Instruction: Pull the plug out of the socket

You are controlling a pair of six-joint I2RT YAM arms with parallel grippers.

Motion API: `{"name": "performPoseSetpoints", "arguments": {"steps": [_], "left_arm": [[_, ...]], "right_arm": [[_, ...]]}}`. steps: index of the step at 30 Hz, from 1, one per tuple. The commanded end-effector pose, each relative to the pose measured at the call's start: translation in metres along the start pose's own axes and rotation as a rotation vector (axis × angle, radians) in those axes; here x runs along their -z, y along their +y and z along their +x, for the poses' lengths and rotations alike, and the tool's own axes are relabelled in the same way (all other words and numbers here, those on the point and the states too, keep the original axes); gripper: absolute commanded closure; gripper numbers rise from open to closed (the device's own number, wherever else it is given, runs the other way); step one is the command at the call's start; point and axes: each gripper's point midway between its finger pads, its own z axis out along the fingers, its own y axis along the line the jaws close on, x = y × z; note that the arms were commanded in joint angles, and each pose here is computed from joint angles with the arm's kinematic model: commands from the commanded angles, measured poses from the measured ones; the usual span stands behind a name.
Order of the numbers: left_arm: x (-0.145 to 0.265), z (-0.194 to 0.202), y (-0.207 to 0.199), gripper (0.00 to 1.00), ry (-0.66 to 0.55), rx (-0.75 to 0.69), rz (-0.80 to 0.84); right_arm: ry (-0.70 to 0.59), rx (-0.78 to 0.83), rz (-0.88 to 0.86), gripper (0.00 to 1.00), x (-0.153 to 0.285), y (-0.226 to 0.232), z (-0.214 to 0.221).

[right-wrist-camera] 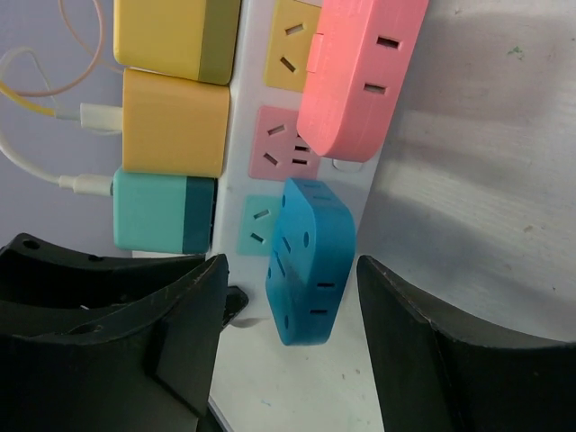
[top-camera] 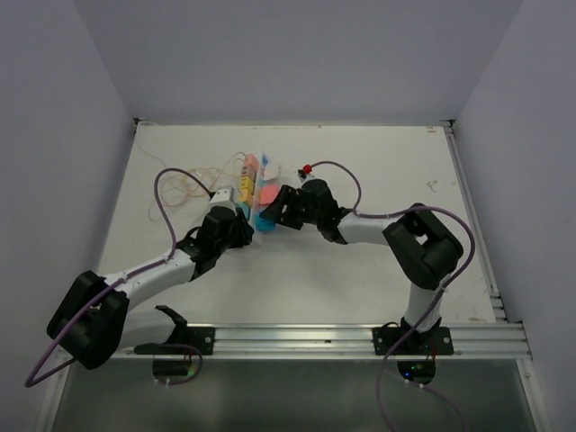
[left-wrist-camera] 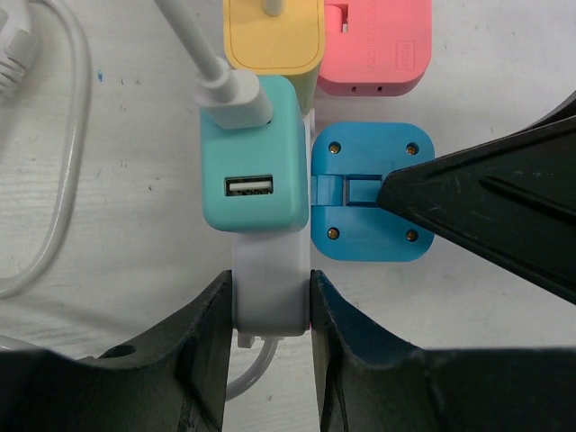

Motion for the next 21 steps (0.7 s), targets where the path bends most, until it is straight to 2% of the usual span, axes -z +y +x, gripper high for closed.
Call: {"name": "performPoseSetpoints", "arguments": {"steps": [1,5,9,15,16,18,21], "left_arm": [[0.002,-0.026,-0.007,1.00,-0.083,-0.011,-0.001],[0.002,-0.024,-0.007,1.00,-0.082,-0.012,0.003],[0.002,-0.023,-0.004,1.00,-0.080,-0.012,-0.011],[0.002,-0.021,0.006,1.00,-0.079,0.003,-0.061],[0.002,-0.021,0.009,1.00,-0.081,0.004,-0.078],[0.001,-0.017,0.016,1.00,-0.067,0.006,-0.111],[0.002,-0.011,0.031,1.00,-0.039,0.007,-0.197]], "right_arm": [[-0.034,0.005,-0.128,0.37,-0.006,0.026,-0.009],[-0.005,0.006,-0.154,0.43,-0.014,0.025,-0.002],[0.008,-0.009,-0.150,0.54,-0.022,0.016,0.004],[0.003,-0.073,-0.185,0.80,-0.024,0.007,0.009],[-0.014,-0.071,-0.207,0.89,-0.022,0.009,0.005],[-0.019,-0.089,-0.211,1.00,-0.019,0.007,0.003],[-0.030,-0.098,-0.223,1.00,-0.013,0.007,0.000]]}}
